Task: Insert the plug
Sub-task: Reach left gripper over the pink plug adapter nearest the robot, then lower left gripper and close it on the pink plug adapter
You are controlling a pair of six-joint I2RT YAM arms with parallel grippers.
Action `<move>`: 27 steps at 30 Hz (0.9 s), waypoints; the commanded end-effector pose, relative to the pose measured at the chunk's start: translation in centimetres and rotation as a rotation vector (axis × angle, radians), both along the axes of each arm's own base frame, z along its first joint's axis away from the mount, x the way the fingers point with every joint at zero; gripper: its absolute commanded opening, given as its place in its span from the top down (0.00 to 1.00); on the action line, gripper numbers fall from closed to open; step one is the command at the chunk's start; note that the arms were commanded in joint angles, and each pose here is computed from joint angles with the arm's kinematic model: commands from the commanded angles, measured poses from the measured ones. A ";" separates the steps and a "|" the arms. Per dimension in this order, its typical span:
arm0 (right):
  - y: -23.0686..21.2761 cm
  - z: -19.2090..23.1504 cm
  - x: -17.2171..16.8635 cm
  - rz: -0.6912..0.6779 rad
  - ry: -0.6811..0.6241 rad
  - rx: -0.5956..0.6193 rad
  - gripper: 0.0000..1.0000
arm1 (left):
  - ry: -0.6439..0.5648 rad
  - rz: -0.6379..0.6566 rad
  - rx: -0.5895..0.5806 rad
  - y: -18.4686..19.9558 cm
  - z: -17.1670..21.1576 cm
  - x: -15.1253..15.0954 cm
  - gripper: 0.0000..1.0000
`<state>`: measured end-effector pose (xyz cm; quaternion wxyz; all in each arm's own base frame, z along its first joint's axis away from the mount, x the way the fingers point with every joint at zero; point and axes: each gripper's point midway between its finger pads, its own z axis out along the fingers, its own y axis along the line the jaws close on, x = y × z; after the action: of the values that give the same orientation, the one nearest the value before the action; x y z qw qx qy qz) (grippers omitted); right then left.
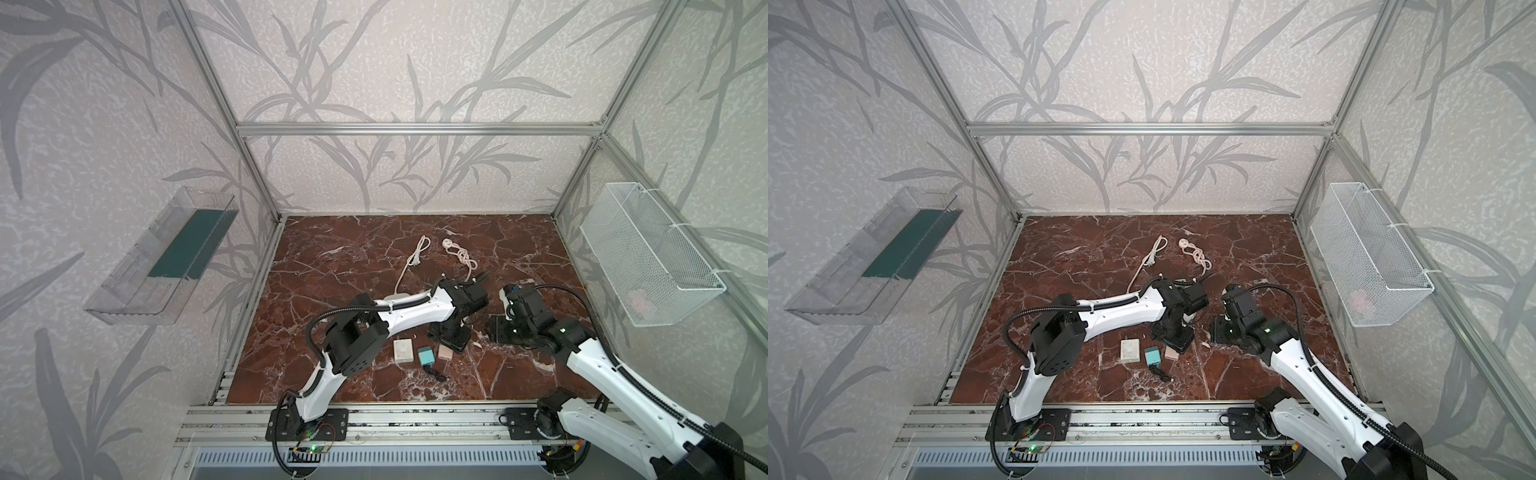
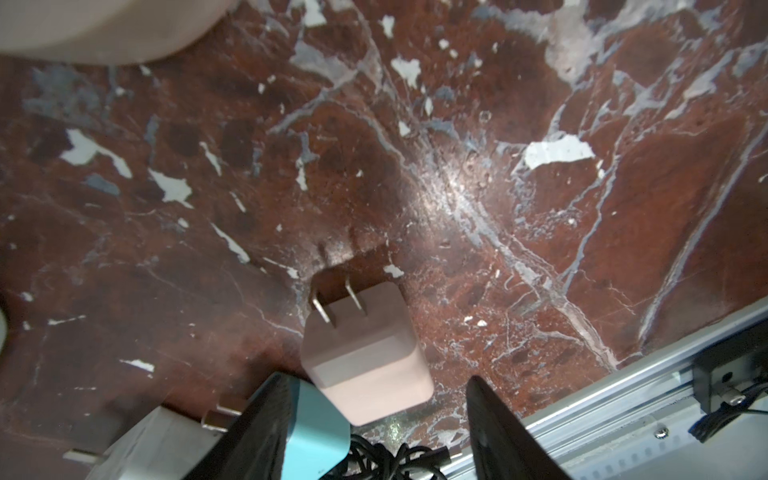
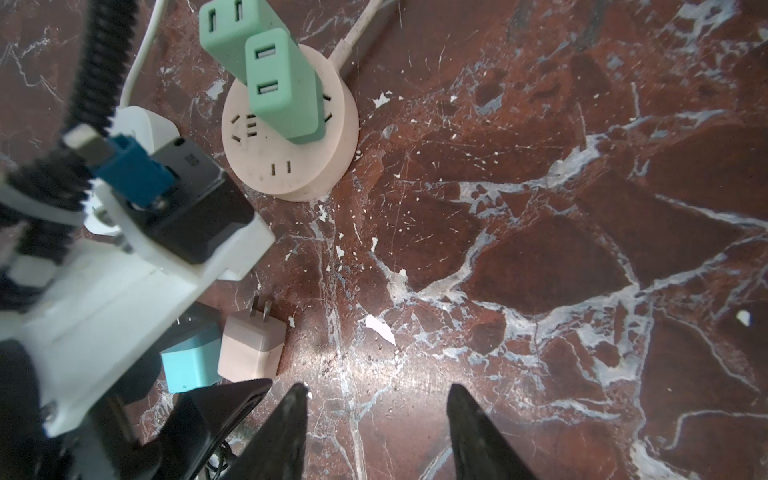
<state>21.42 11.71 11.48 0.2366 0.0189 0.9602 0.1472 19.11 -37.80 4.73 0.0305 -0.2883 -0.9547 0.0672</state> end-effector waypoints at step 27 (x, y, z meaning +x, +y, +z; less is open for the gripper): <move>0.3 0.4 0.0 0.025 -0.027 0.030 0.45 | 0.006 -0.016 0.077 0.4 -2.5 0.6 0.48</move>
<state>21.50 12.04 11.81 0.2431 0.0144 0.9564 0.1610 19.50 -37.77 2.12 0.0428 -0.2872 -0.9560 0.0415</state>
